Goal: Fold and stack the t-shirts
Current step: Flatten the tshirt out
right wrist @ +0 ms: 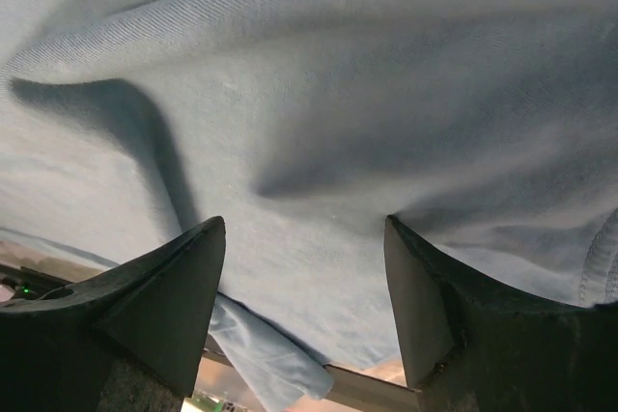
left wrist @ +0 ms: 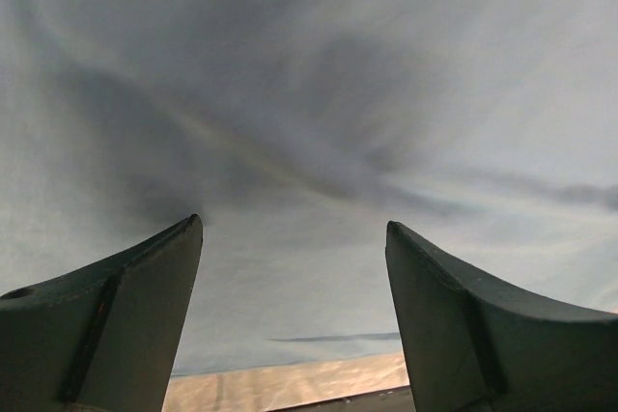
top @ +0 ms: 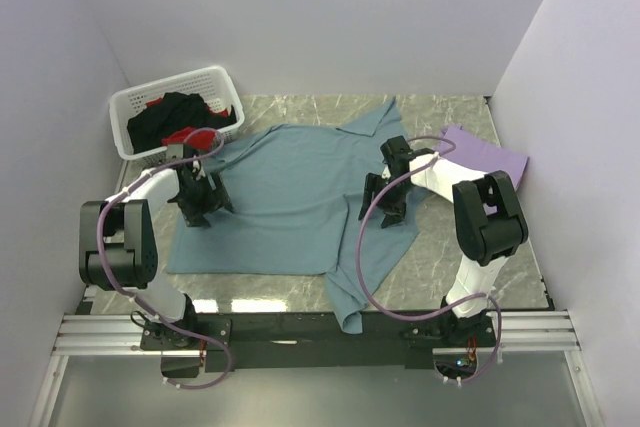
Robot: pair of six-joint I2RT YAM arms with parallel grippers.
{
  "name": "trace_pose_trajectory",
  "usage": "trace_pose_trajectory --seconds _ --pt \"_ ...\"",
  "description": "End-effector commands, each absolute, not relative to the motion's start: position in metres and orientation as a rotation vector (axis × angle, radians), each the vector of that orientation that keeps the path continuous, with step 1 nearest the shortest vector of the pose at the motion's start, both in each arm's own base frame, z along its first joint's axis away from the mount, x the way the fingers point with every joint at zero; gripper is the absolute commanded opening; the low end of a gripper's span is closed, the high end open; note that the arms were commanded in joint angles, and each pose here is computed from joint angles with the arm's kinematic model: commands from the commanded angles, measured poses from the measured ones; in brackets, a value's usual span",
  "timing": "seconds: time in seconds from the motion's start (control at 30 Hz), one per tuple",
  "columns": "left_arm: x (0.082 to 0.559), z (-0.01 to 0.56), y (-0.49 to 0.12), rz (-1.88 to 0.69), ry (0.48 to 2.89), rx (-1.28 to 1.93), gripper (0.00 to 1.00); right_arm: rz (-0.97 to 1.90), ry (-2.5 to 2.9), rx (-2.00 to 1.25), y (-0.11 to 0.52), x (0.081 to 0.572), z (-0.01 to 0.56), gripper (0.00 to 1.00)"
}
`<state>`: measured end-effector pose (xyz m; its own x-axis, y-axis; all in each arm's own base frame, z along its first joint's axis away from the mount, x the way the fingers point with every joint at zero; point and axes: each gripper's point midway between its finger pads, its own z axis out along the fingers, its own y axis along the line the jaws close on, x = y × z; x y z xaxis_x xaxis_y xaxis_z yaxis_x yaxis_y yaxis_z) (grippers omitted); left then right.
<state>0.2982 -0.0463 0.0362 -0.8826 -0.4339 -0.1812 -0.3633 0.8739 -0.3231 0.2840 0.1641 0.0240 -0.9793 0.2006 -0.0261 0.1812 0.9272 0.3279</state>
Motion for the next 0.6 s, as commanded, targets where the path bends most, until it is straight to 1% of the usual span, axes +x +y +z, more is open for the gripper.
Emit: trace_pose_trajectory --seconds 0.0,0.07,0.27,0.43,0.57 --pt "0.294 0.028 -0.034 -0.336 2.794 -0.619 0.82 0.480 2.970 0.295 0.163 0.297 0.022 0.73" --pt "0.291 0.021 -0.026 -0.291 2.805 -0.632 0.82 0.416 2.997 0.315 0.155 0.295 0.014 0.73" --pt "0.303 0.018 -0.017 -0.226 2.806 -0.600 0.82 0.356 3.013 0.441 0.130 0.297 0.004 0.73" --pt "0.324 0.029 -0.019 -0.260 2.754 -0.582 0.82 0.309 2.997 0.505 0.104 0.309 0.008 0.73" --pt "0.339 0.031 -0.028 -0.335 2.738 -0.563 0.82 0.328 2.955 0.561 0.088 0.330 0.017 0.73"
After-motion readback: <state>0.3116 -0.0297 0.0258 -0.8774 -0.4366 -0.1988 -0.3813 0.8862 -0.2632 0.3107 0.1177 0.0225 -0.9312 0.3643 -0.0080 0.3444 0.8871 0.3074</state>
